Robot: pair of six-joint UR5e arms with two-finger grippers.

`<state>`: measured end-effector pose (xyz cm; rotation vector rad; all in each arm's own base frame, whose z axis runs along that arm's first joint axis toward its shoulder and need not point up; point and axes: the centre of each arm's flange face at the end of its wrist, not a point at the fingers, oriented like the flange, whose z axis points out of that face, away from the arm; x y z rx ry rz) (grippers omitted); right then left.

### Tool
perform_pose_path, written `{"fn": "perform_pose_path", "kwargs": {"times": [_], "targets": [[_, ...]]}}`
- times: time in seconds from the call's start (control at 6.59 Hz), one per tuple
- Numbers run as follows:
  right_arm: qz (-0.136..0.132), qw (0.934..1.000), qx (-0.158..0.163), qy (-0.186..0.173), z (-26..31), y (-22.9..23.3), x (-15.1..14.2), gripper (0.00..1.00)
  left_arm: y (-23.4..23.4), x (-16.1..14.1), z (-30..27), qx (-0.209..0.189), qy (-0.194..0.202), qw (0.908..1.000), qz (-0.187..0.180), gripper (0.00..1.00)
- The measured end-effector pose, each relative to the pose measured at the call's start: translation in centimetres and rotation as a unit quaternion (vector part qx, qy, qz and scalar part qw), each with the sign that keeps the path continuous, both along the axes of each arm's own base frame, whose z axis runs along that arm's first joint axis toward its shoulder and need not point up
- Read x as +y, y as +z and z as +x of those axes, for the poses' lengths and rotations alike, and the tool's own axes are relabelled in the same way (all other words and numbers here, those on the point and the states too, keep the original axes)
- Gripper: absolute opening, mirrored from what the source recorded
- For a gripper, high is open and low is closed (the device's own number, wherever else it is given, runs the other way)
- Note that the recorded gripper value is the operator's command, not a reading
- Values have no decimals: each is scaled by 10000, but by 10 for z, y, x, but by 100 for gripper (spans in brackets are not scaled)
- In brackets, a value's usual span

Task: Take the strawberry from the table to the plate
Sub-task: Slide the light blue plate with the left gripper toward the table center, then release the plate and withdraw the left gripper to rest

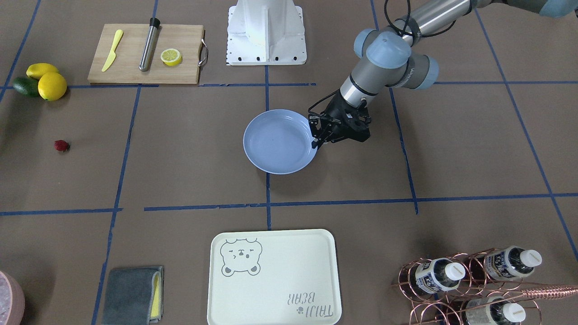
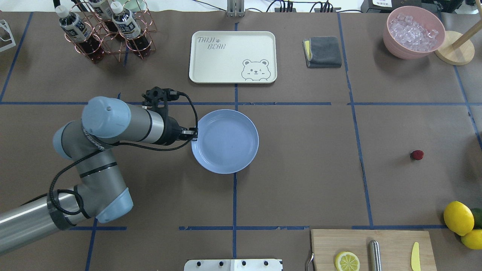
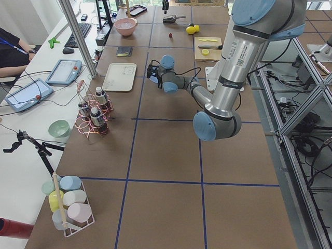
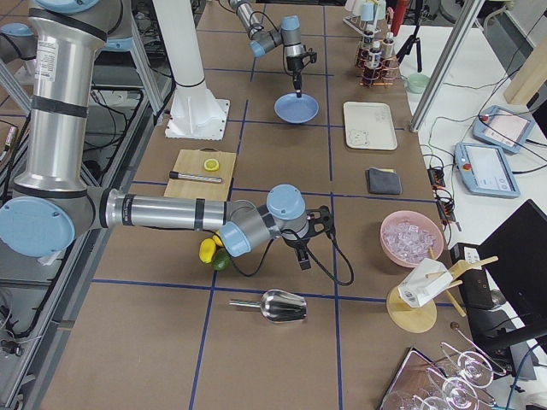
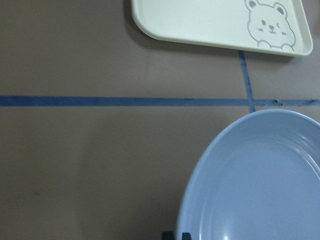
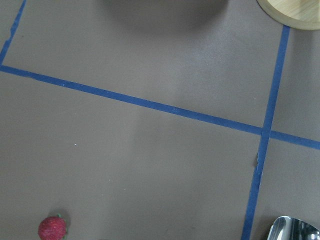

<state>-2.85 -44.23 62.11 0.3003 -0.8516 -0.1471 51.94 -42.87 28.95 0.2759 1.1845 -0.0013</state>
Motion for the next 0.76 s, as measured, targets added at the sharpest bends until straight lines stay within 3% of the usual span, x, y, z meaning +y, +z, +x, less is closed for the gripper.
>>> {"fn": "perform_pose_path", "kwargs": {"times": [0.76], "targets": [[-12, 10000, 2, 2, 0, 1, 0, 100, 1, 14, 34, -105, 126, 9999, 34, 0]]}}
